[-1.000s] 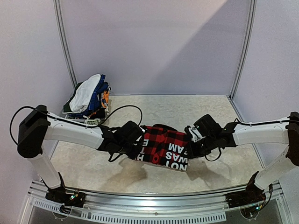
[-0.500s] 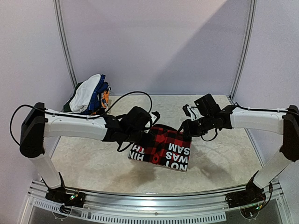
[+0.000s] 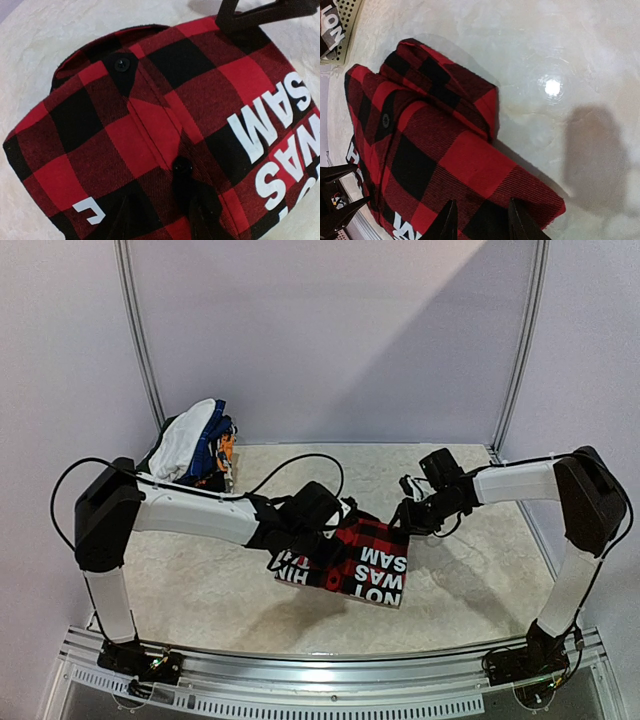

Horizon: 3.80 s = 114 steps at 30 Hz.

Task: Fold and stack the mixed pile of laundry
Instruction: Smooth out the square-folded shirt at the center of the board, then move the square-folded shirt to the center of the board.

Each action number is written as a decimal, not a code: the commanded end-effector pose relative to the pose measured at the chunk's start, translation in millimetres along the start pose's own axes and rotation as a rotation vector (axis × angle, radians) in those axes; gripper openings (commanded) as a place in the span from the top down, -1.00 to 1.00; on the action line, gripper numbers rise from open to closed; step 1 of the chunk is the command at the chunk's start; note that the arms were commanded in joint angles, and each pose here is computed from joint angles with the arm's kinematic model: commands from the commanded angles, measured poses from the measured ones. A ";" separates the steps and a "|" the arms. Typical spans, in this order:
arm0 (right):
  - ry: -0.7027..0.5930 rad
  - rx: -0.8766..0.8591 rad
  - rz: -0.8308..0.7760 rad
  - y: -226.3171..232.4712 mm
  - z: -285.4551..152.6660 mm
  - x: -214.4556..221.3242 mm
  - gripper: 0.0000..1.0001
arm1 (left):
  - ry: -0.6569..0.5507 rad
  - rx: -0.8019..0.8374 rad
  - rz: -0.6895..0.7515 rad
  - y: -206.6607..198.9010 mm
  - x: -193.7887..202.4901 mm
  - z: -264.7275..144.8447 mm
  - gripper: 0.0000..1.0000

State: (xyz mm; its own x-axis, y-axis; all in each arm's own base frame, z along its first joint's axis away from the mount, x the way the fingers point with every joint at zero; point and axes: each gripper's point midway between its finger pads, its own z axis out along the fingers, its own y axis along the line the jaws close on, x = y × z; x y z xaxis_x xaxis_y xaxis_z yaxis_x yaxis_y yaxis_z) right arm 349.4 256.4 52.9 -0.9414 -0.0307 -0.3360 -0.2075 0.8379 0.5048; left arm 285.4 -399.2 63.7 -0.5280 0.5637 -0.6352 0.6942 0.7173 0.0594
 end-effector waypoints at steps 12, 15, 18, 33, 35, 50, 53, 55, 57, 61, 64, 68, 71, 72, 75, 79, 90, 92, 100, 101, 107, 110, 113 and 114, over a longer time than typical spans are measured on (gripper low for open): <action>0.029 0.073 0.010 -37.2 11.2 -0.4 0.29 | 0.044 -0.011 0.018 -6.1 20.3 18.7 0.19; 0.009 0.116 -0.003 -38.7 1.9 -9.6 0.27 | 0.028 -0.016 0.014 -4.0 16.1 9.1 0.19; -0.017 0.117 -0.027 -30.1 -8.5 -22.1 0.19 | 0.012 -0.017 0.008 -2.6 11.1 -2.3 0.17; 0.001 -0.002 -0.266 37.0 -10.0 -45.5 -0.52 | 0.008 -0.031 0.002 -8.3 33.8 -47.6 0.16; 0.007 -0.009 -0.277 43.7 -5.9 -41.7 -0.55 | 0.014 -0.056 -0.001 -1.8 42.6 -50.6 0.16; 0.044 -0.092 -0.334 160.9 8.4 35.9 -0.40 | 0.078 -0.208 -0.050 64.5 84.4 -56.8 0.14; 0.037 -0.111 -0.312 168.8 13.4 41.9 -0.30 | 0.081 -0.203 -0.070 69.0 90.1 -47.2 0.16; 0.037 -0.123 -0.287 170.0 18.5 43.8 -0.20 | 0.097 -0.214 -0.080 72.6 94.6 -40.4 0.17; 0.040 -0.146 -0.272 172.3 24.4 46.3 -0.14 | 0.114 -0.225 -0.086 75.2 99.6 -34.4 0.19; 0.064 -0.136 -0.255 164.6 42.5 52.2 -0.10 | 0.143 -0.245 -0.095 77.8 109.6 -28.9 0.22; 0.081 -0.079 -0.242 148.9 57.2 56.4 -0.09 | 0.165 -0.254 -0.108 79.2 117.2 -29.5 0.23; 0.094 0.004 -0.228 124.7 67.9 60.2 -0.09 | 0.195 -0.250 -0.136 78.5 130.0 -36.9 0.23; 0.106 0.041 -0.202 106.0 72.9 61.5 -0.09 | 0.216 -0.236 -0.150 73.8 139.6 -44.4 0.23; 0.110 0.054 -0.194 99.9 74.2 61.6 -0.09 | 0.217 -0.235 -0.151 71.9 140.6 -47.7 0.23; 0.114 0.113 -0.188 81.0 74.0 59.5 -0.08 | 0.205 -0.228 -0.150 66.3 137.4 -58.6 0.23; 0.109 0.154 -0.211 76.1 64.8 53.9 -0.09 | 0.142 -0.221 -0.157 66.3 119.3 -71.8 0.21; 0.069 0.076 -0.259 109.8 24.0 60.5 -0.14 | 0.041 -0.226 -0.156 68.5 84.3 -71.2 0.16; 0.056 0.035 -0.260 124.5 22.2 61.8 -0.15 | 0.021 -0.225 -0.157 69.3 77.9 -71.6 0.12; 0.057 0.019 -0.192 126.2 41.5 73.1 -0.19 | -0.040 -0.243 -0.167 77.0 62.7 -74.2 -0.24; 0.062 0.031 -0.187 123.0 44.1 74.4 -0.19 | -0.043 -0.246 -0.166 77.7 62.5 -74.0 -0.32; 0.095 0.158 -0.171 87.5 59.1 84.1 -0.21 | -0.057 -0.260 -0.164 81.2 63.1 -73.6 -0.99; 0.121 0.209 -0.154 66.7 59.1 89.9 -0.22 | -0.058 -0.271 -0.164 83.8 63.8 -73.6 -0.99; 0.137 0.256 -0.139 44.6 54.6 90.0 -0.24 | -0.062 -0.279 -0.159 85.8 63.1 -74.2 -0.99; 0.140 0.265 -0.134 38.7 51.9 89.4 -0.24 | -0.064 -0.282 -0.158 86.3 62.7 -74.3 -0.99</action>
State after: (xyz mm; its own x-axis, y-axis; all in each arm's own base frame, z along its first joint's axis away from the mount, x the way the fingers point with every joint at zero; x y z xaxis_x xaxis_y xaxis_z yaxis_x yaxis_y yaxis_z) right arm 273.2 366.8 36.0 -0.9062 -0.2220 -0.3598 -0.3533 0.8651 0.3561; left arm 268.2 -276.1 81.6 -0.5969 0.4270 -0.6792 0.4599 0.8758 0.1463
